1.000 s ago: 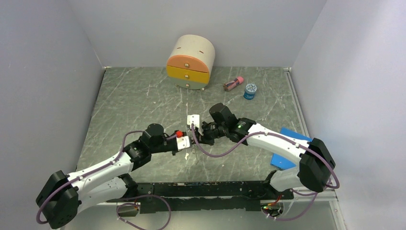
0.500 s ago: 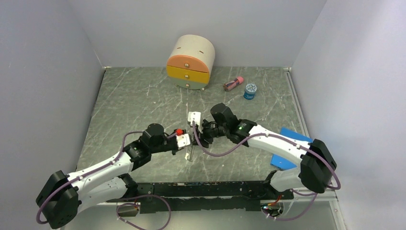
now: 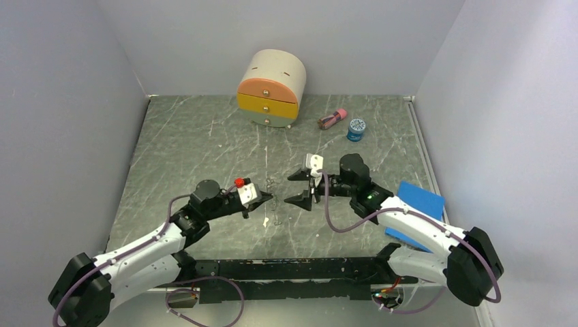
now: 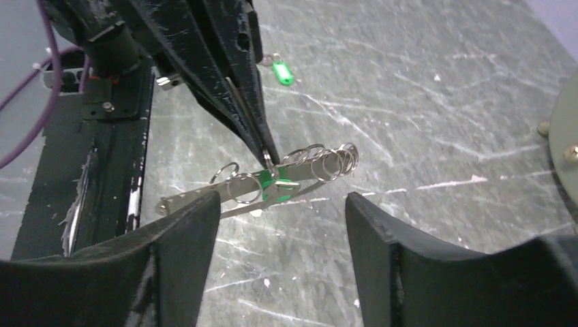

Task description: Put the keys on the keyring

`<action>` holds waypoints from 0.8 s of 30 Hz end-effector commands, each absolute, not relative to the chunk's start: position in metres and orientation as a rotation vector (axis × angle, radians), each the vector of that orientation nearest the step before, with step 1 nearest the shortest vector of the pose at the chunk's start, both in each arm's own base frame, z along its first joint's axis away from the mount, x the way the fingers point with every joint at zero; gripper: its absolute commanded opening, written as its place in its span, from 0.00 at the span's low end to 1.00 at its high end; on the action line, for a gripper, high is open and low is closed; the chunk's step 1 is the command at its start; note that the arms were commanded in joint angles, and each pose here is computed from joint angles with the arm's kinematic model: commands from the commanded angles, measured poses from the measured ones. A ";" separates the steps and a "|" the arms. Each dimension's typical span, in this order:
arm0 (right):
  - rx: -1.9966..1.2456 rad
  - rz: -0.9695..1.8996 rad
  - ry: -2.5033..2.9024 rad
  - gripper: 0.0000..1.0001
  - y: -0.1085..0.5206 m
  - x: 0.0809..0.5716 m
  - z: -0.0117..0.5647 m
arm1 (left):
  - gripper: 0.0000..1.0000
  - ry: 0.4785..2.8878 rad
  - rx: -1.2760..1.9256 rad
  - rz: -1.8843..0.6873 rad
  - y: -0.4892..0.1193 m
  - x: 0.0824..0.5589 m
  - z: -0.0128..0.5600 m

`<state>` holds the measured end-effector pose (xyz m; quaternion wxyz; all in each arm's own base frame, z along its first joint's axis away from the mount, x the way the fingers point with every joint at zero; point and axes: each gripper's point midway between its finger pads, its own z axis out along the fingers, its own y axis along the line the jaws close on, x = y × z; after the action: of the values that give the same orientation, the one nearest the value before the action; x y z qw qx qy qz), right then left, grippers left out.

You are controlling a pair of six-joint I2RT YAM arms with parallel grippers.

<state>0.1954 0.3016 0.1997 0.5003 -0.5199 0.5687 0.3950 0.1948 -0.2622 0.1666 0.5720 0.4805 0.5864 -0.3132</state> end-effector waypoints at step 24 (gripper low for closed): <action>-1.301 1.215 1.057 0.30 0.319 0.166 0.252 | 0.03 0.942 1.009 -0.953 -0.266 0.165 0.243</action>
<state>0.1660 0.3158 0.2223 0.4806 -0.5321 0.4842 0.5014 0.1695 -0.2668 0.2258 0.6500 0.4498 0.4488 -0.4169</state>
